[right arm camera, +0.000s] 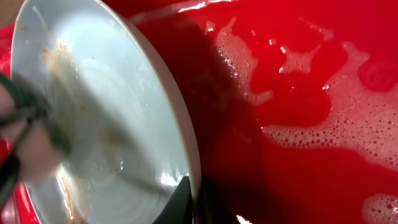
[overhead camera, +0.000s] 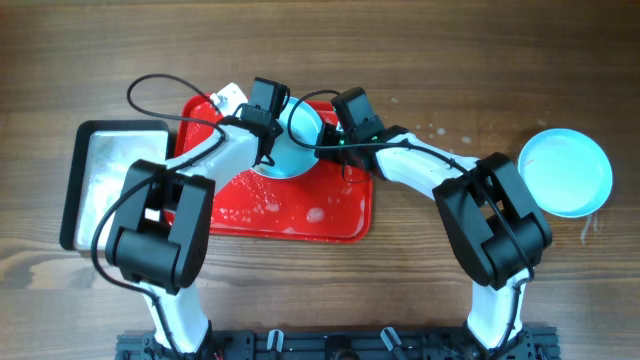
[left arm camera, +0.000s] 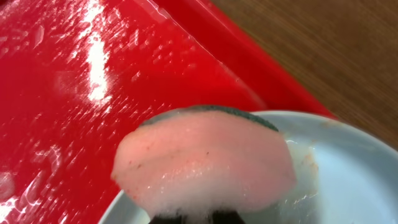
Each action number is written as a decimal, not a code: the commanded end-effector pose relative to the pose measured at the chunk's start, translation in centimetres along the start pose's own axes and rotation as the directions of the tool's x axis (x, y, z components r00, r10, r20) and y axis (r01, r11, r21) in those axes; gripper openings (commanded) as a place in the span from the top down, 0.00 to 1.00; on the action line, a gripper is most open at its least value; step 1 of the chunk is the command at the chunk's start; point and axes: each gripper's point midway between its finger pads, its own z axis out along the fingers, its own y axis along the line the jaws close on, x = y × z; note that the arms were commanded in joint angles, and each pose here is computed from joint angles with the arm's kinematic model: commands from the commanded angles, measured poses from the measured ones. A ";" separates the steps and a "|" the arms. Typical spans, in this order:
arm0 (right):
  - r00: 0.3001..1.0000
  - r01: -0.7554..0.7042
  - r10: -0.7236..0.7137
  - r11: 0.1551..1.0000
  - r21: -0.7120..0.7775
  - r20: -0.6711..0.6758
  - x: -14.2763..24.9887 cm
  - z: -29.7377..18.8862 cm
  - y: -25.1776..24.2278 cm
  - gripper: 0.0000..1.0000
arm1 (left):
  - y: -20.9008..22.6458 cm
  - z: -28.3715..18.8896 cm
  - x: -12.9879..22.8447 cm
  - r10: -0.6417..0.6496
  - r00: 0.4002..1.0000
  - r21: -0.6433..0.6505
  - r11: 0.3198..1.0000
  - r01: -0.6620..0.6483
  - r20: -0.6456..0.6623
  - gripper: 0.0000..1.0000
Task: Clean dirty plates on tray and stack at the side
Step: 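Keep scrubbing the plate rim with the sponge while the right gripper holds it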
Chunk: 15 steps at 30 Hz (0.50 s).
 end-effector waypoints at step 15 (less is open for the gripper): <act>0.995 -0.016 0.026 0.994 0.105 -0.095 3.5 2.4 -4.0 0.96 | -0.3 -0.4 14.8 0.874 0.454 0.672 0.444 -0.593 -0.177 0.96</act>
